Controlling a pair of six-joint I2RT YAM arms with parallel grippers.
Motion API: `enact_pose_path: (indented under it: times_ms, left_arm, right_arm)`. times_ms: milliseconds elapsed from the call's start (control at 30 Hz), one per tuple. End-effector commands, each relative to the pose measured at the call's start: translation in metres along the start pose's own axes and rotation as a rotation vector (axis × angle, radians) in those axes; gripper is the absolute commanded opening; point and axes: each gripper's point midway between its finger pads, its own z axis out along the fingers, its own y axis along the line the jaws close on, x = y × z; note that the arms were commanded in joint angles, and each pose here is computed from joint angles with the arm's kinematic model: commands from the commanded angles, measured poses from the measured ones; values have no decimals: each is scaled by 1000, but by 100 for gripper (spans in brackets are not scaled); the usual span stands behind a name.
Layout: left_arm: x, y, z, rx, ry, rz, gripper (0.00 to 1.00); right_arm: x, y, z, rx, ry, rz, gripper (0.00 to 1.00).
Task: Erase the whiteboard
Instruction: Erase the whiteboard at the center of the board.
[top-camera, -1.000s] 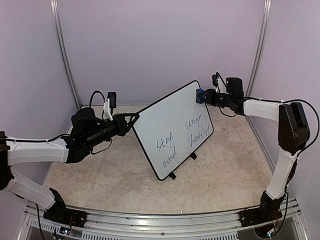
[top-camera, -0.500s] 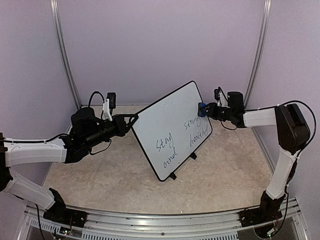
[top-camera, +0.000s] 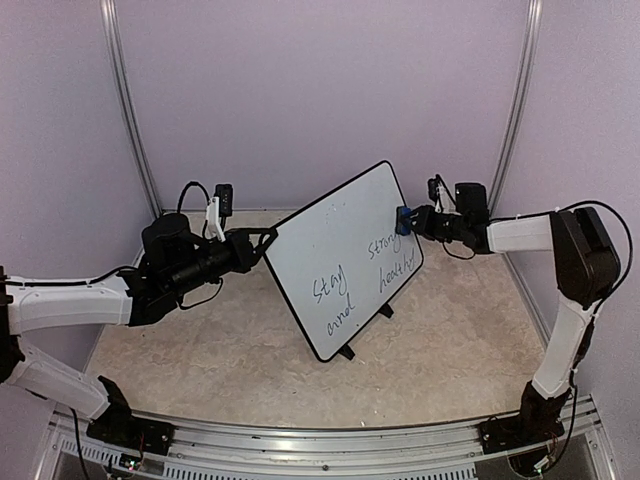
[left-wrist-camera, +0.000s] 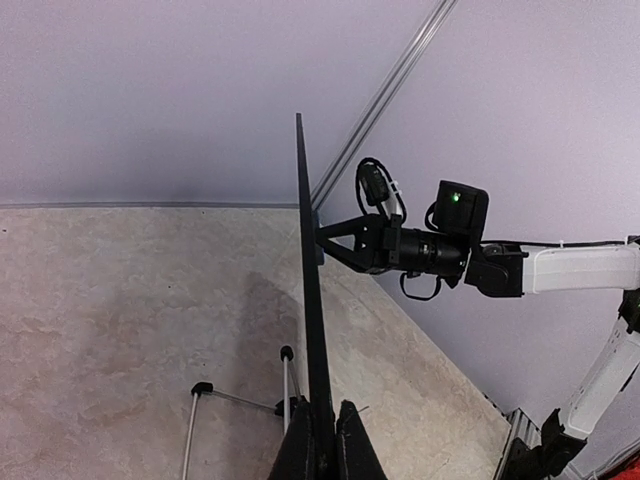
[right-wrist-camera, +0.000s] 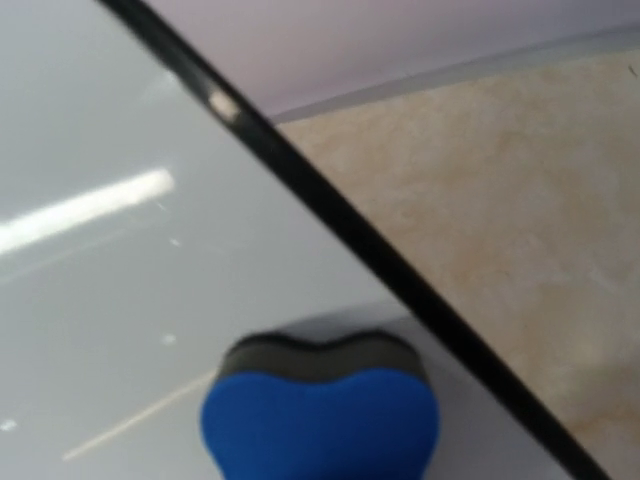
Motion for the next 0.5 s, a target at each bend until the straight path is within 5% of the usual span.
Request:
enact_pose_path:
  times_ms: [0,467]
  left_arm:
    - [6,-54,-5,227,55,111,0]
    - [4,-53,-3,202,55,86,0]
  right_arm:
    - [-3,55,8,-67,34,-173,25]
    - [100,127,2,-30,144,-490,26]
